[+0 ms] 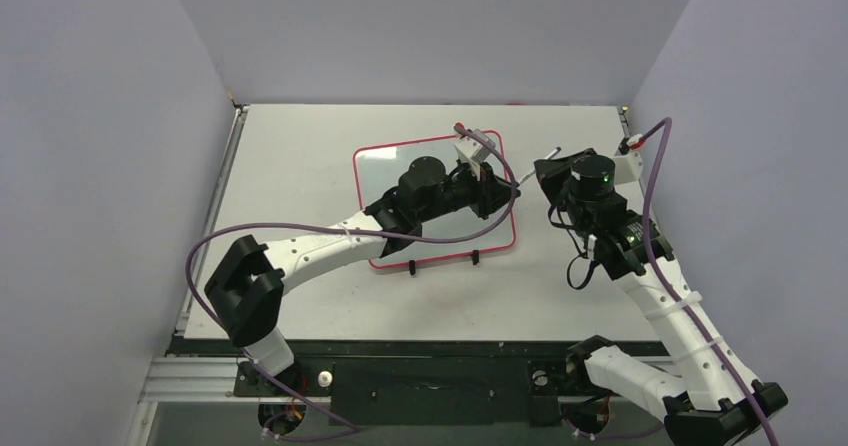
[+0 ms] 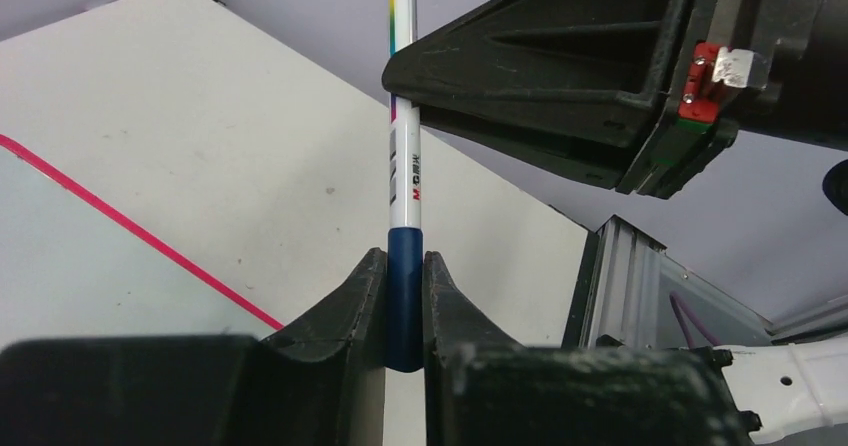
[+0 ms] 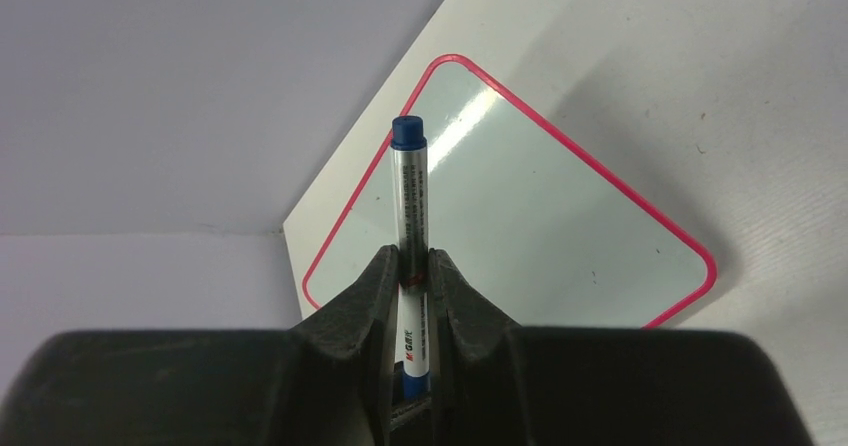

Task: Write a sentence on the whiteboard
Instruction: Open the whiteboard marker at the center of the board.

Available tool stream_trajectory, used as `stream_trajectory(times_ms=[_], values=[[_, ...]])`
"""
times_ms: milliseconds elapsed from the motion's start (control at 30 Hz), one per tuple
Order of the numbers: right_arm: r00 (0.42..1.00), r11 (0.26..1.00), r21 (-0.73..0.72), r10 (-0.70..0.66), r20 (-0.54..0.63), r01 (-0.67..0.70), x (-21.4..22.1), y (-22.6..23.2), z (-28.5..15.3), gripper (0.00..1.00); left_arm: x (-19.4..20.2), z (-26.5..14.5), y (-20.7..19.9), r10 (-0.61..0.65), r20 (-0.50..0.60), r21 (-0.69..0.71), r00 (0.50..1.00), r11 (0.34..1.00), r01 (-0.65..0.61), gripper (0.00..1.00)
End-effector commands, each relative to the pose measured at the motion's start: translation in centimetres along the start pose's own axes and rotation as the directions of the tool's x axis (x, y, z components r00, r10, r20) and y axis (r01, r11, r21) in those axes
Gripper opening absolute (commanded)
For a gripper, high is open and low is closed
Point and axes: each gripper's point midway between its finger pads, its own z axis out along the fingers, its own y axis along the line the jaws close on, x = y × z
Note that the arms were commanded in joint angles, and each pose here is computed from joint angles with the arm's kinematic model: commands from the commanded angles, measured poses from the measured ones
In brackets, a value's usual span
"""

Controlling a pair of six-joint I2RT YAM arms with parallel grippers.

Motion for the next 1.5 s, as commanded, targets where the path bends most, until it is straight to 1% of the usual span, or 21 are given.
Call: stream_trajectory(times_ms=[0, 33, 67, 100, 133, 167, 200, 267, 367, 400, 433, 467, 667, 800, 933, 1067, 1100, 1200, 1300, 1367, 1467], values=[[1.000, 0.997, -0.073, 0.008, 0.003, -0.008, -0.6, 2.3, -0.7, 0.00, -2.8, 0.5, -0.3, 0.028, 0.065, 0.006, 0.997, 1.000, -0.028, 0.00], [1.000, 0.997, -0.078, 0.002, 0.005, -0.002, -0.7, 2.3, -0.8, 0.03, -3.1, 0.4, -0.4, 0.030, 0.071, 0.007, 0.997, 1.000, -0.030, 0.00], [1.000, 0.996, -0.086, -0.002, 0.009, 0.003, -0.7, 2.3, -0.8, 0.19, -3.2, 0.3, -0.5, 0.025, 0.072, 0.006, 0.997, 1.000, -0.026, 0.00], [1.000, 0.995, -0.101, -0.017, 0.013, 0.018, -0.8, 2.4, -1.0, 0.30, -3.5, 0.1, -0.4, 0.023, 0.077, 0.006, 0.997, 1.000, -0.023, 0.00], [0.999, 0.993, -0.113, -0.034, 0.020, 0.036, -0.9, 2.5, -1.0, 0.53, -3.5, -0.1, -0.3, 0.018, 0.074, 0.004, 0.997, 1.000, -0.018, 0.00], [0.999, 0.991, -0.124, -0.044, 0.028, 0.047, -1.1, 2.6, -1.3, 0.64, -3.5, -0.2, -0.2, 0.015, 0.067, 0.005, 0.998, 1.000, -0.015, 0.00], [0.997, 0.989, -0.129, -0.072, 0.041, 0.076, -1.5, 2.5, -1.4, 0.78, -3.5, -0.3, 0.0, 0.011, 0.062, 0.004, 0.998, 1.000, -0.011, 0.00], [0.993, 0.983, -0.146, -0.107, 0.052, 0.113, -2.1, 2.5, -1.8, 0.84, -3.5, -0.8, 0.2, 0.012, 0.040, 0.019, 0.999, 1.000, -0.013, 0.00], [0.990, 0.972, -0.185, -0.137, 0.045, 0.143, -3.1, 2.6, -2.0, 0.85, -3.7, -1.7, 1.1, -0.001, 0.007, 0.039, 1.000, 0.999, 0.001, 0.00], [0.987, 0.958, -0.241, -0.163, -0.004, 0.157, -2.3, 3.2, -2.2, 0.86, -3.9, -2.1, 0.8, -0.007, -0.003, 0.071, 1.000, 0.997, 0.007, 0.00], [0.986, 0.956, -0.246, -0.165, -0.010, 0.158, -2.8, 3.0, -1.9, 0.85, -4.2, -2.5, 1.6, -0.013, -0.007, 0.061, 1.000, 0.998, 0.014, 0.00], [0.980, 0.942, -0.290, -0.191, -0.056, 0.167, -2.1, 3.5, -2.1, 0.85, -4.6, -3.0, 1.4, -0.014, -0.008, 0.073, 1.000, 0.997, 0.015, 0.00], [0.935, 0.902, -0.357, -0.316, -0.161, 0.243, -0.7, 3.7, -0.4, 0.84, -5.7, -5.6, 3.5, 0.006, -0.038, 0.095, 0.999, 0.995, -0.002, 0.00], [0.908, 0.876, -0.379, -0.382, -0.172, 0.297, -0.2, 3.7, 0.9, 0.91, -5.2, -6.8, 4.3, -0.017, -0.085, 0.135, 0.996, 0.990, 0.028, 0.00], [0.886, 0.860, -0.387, -0.424, -0.185, 0.331, 0.1, 3.9, 2.2, 1.00, -4.2, -7.6, 5.2, -0.060, -0.132, 0.123, 0.989, 0.989, 0.077, 0.00], [0.860, 0.825, -0.463, -0.460, -0.220, 0.323, 0.3, 6.5, 2.2, 1.00, -4.2, -8.0, 6.2, -0.113, -0.167, 0.094, 0.980, 0.987, 0.130, 0.00], [0.842, 0.816, -0.485, -0.476, -0.254, 0.315, 1.0, 6.6, 2.2, 1.00, -4.1, -8.0, 6.1, -0.140, -0.174, 0.101, 0.975, 0.982, 0.159, 0.00], [0.830, 0.798, -0.507, -0.498, -0.252, 0.326, 1.1, 7.3, 1.9, 1.00, -4.5, -7.8, 6.4, -0.162, -0.170, 0.108, 0.972, 0.977, 0.182, 0.00], [0.839, 0.798, -0.436, -0.522, -0.156, 0.416, -0.3, 6.3, 2.0, 1.00, -3.2, -7.4, 6.4, -0.150, -0.208, 0.122, 0.966, 0.976, 0.178, 0.00], [0.846, 0.806, -0.403, -0.518, -0.127, 0.433, -0.4, 5.1, 2.1, 1.00, -2.3, -7.3, 6.3, -0.122, -0.227, 0.131, 0.966, 0.979, 0.154, 0.00], [0.835, 0.797, -0.436, -0.526, -0.162, 0.418, 1.0, 4.1, 1.5, 0.99, -2.2, -7.3, 5.8, -0.095, -0.225, 0.153, 0.970, 0.979, 0.131, 0.00]])
